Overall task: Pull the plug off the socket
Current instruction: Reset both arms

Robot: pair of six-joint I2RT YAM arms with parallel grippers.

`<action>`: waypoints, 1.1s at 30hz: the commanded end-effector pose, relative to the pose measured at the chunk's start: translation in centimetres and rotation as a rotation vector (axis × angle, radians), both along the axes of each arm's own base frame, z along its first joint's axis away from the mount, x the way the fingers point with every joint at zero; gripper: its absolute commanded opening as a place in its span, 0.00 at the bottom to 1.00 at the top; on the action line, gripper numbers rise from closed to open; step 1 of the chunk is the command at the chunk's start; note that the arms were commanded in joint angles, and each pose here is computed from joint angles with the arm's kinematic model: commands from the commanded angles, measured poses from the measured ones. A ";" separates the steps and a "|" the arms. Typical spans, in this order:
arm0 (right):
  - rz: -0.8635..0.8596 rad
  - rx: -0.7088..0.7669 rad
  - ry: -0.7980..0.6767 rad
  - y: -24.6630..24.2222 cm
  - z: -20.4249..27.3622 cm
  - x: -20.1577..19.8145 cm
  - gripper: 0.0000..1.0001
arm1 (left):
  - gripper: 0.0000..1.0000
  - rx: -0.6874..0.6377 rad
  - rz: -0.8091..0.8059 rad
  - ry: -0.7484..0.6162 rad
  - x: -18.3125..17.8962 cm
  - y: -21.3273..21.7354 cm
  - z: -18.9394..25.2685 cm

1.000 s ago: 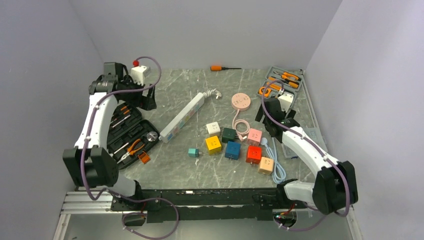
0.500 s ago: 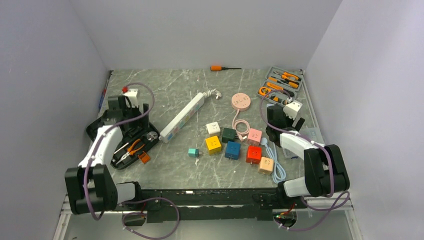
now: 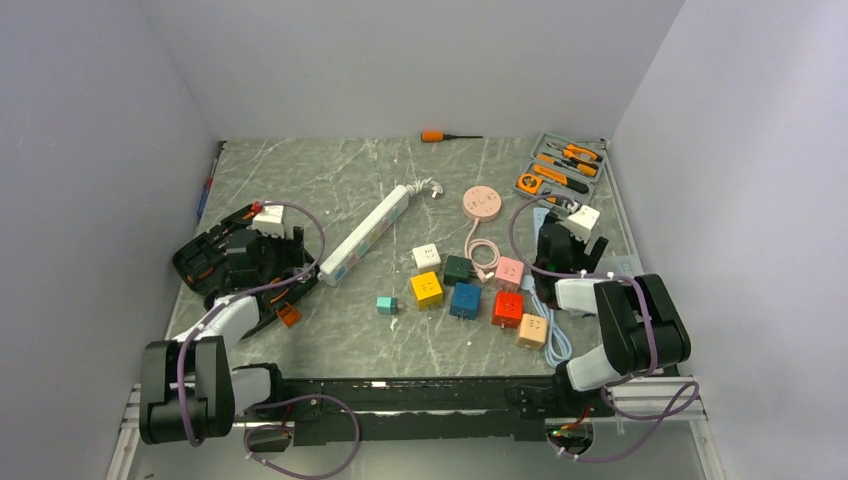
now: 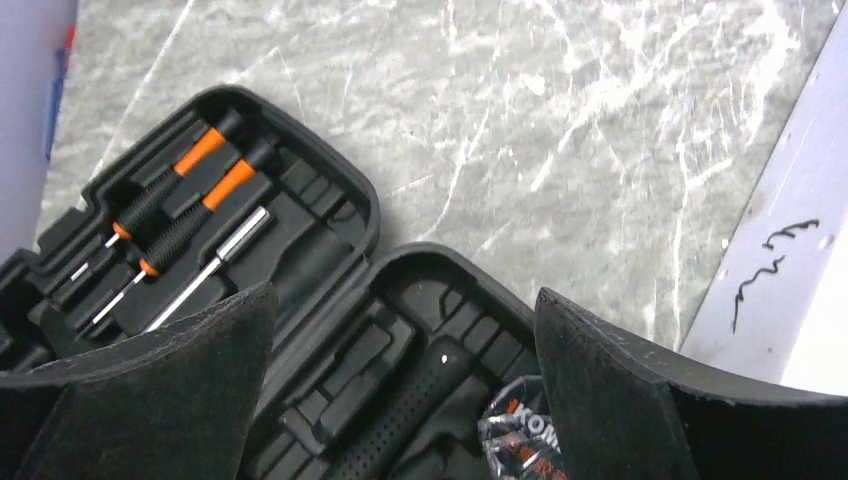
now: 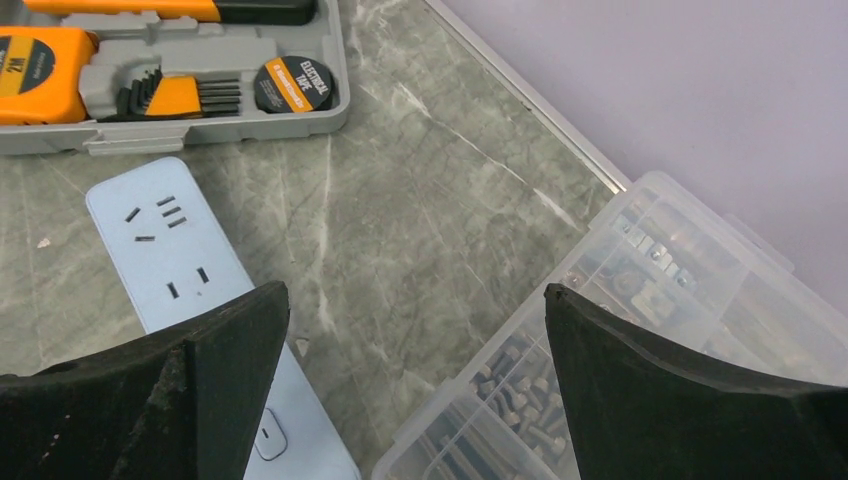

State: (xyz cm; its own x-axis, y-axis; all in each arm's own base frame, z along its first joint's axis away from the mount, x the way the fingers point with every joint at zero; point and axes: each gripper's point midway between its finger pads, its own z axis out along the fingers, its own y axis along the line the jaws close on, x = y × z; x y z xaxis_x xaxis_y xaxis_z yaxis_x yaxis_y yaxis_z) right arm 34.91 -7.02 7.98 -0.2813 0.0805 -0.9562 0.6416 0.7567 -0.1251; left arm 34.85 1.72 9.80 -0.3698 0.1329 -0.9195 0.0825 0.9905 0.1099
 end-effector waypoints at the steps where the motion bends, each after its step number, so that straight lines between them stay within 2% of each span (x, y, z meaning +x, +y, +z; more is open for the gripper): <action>1: 0.017 -0.029 -0.157 -0.1 2.5 1.4 1.00 | 0.99 -0.001 -0.030 -0.239 2.2 -0.5 4.2; 6: 0.122 -0.054 -0.209 1.5 3.3 0.7 1.00 | 0.99 -0.001 -0.068 -0.337 1.5 -1.3 3.1; 8: 0.133 -0.120 -0.278 2.5 4.4 -1.1 1.00 | 0.99 -0.003 -0.034 -0.392 1.0 -0.9 2.9; 10: 0.122 -0.175 -0.301 2.8 5.0 -1.4 1.00 | 0.99 -0.001 -0.031 -0.375 0.7 -0.9 2.6; 13: 0.195 -0.101 -0.257 3.1 4.1 0.4 1.00 | 0.99 0.005 -0.061 -0.399 0.9 -1.5 2.9; 15: 0.247 0.015 -0.211 2.3 2.6 1.5 1.00 | 0.99 0.010 -0.078 -0.318 1.6 -1.7 2.1; 17: 0.281 0.013 -0.219 2.2 2.6 1.7 1.00 | 0.99 0.003 -0.074 -0.358 1.6 -1.6 2.6; 20: 0.315 0.053 -0.264 1.4 2.1 1.8 1.00 | 0.99 0.005 -0.077 -0.324 1.6 -1.6 2.1; 21: 0.308 0.093 -0.207 1.5 1.1 1.8 1.00 | 0.99 0.003 -0.073 -0.339 1.6 -1.6 2.3; 25: 0.310 0.077 -0.251 1.5 1.9 1.6 1.00 | 0.99 0.000 -0.070 -0.337 1.6 -1.5 2.3; 33: 0.334 0.048 -0.246 1.9 2.0 1.6 1.00 | 0.99 -0.004 -0.069 -0.336 1.8 -1.5 2.3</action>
State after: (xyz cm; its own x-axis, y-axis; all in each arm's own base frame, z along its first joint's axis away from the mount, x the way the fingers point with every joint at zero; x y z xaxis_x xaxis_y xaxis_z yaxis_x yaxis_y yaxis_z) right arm 36.02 -5.61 8.43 -0.1316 0.0629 -0.9893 0.3902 0.9207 0.0067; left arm 35.75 0.46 10.28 -0.0973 0.1517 -0.9836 0.1032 0.9845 0.1417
